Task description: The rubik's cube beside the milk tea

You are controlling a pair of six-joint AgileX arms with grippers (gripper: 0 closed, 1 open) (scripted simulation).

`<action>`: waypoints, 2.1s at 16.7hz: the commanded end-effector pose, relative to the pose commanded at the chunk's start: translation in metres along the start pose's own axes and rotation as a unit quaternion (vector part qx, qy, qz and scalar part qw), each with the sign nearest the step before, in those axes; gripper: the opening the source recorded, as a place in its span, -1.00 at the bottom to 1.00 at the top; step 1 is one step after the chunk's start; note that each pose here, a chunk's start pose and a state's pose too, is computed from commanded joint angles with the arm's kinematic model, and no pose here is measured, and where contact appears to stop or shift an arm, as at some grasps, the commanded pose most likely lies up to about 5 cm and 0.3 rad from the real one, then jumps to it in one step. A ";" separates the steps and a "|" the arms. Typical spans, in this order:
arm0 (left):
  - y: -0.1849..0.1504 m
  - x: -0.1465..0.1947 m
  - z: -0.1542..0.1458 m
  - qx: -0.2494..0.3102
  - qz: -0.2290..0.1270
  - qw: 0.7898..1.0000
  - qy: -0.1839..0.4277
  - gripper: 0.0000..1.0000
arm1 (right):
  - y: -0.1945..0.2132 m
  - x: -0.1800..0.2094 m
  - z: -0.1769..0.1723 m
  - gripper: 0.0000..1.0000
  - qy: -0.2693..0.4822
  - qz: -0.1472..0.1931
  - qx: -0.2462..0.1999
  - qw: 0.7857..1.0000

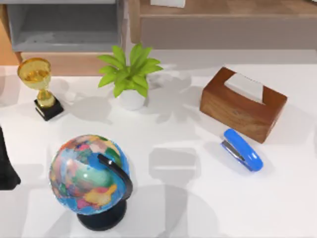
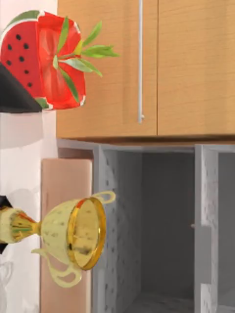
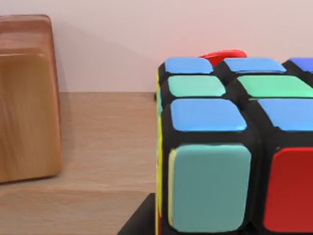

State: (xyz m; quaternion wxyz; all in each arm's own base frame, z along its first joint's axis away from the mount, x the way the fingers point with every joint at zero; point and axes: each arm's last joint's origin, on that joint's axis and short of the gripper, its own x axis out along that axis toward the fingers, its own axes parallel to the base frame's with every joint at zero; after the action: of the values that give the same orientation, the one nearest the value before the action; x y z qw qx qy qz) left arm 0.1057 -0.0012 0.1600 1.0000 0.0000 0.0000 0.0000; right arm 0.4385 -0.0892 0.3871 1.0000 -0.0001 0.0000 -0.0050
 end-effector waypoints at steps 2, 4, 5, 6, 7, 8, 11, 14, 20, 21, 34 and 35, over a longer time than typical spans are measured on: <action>0.000 0.000 0.000 0.000 0.000 1.000 0.000 1.00 | 0.000 0.000 0.000 -0.21 0.000 0.000 0.000 1.000; 0.000 0.000 0.000 0.000 0.000 1.000 0.000 1.00 | 0.000 0.000 0.000 -0.51 0.000 0.000 0.000 1.000; 0.000 0.000 0.000 0.000 0.000 1.000 0.000 1.00 | 0.000 0.000 0.000 -0.66 0.000 0.000 0.000 1.000; 0.000 0.000 0.000 0.000 0.000 1.000 0.000 1.00 | 0.000 0.000 0.000 -0.81 0.000 0.000 0.000 1.000; 0.000 0.000 0.000 0.000 0.000 1.000 0.000 1.00 | 0.000 0.000 0.000 -0.96 0.000 0.000 0.000 1.000; 0.000 0.000 0.000 0.000 0.000 1.000 0.000 1.00 | 0.000 0.000 0.000 -1.00 0.000 0.000 0.000 1.000; 0.000 0.000 0.000 0.000 0.000 1.000 0.000 1.00 | 0.000 0.000 0.000 -1.00 0.000 0.000 0.000 1.000; 0.000 0.000 0.000 0.000 0.000 1.000 0.000 1.00 | 0.000 0.000 0.000 -1.00 0.000 0.000 0.000 1.000; 0.000 0.000 0.000 0.000 0.000 1.000 0.000 1.00 | -0.001 -0.001 0.007 -1.00 -0.001 -0.001 0.001 1.000; 0.000 0.000 0.000 0.000 0.000 1.000 0.000 1.00 | -0.001 -0.001 0.009 -1.00 -0.001 -0.001 0.001 1.000; 0.000 0.000 0.000 0.000 0.000 1.000 0.000 1.00 | 0.074 -0.071 0.044 -1.00 0.050 0.049 0.076 0.995; 0.000 0.000 0.000 0.000 0.000 1.000 0.000 1.00 | 0.088 -0.082 0.038 -1.00 0.080 0.058 0.091 0.991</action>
State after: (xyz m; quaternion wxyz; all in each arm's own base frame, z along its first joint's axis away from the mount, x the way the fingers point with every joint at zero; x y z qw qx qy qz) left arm 0.1057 -0.0012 0.1600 1.0000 0.0000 0.0000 0.0000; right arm 0.3570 -0.0008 0.4251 0.9912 0.0913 0.0797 0.0533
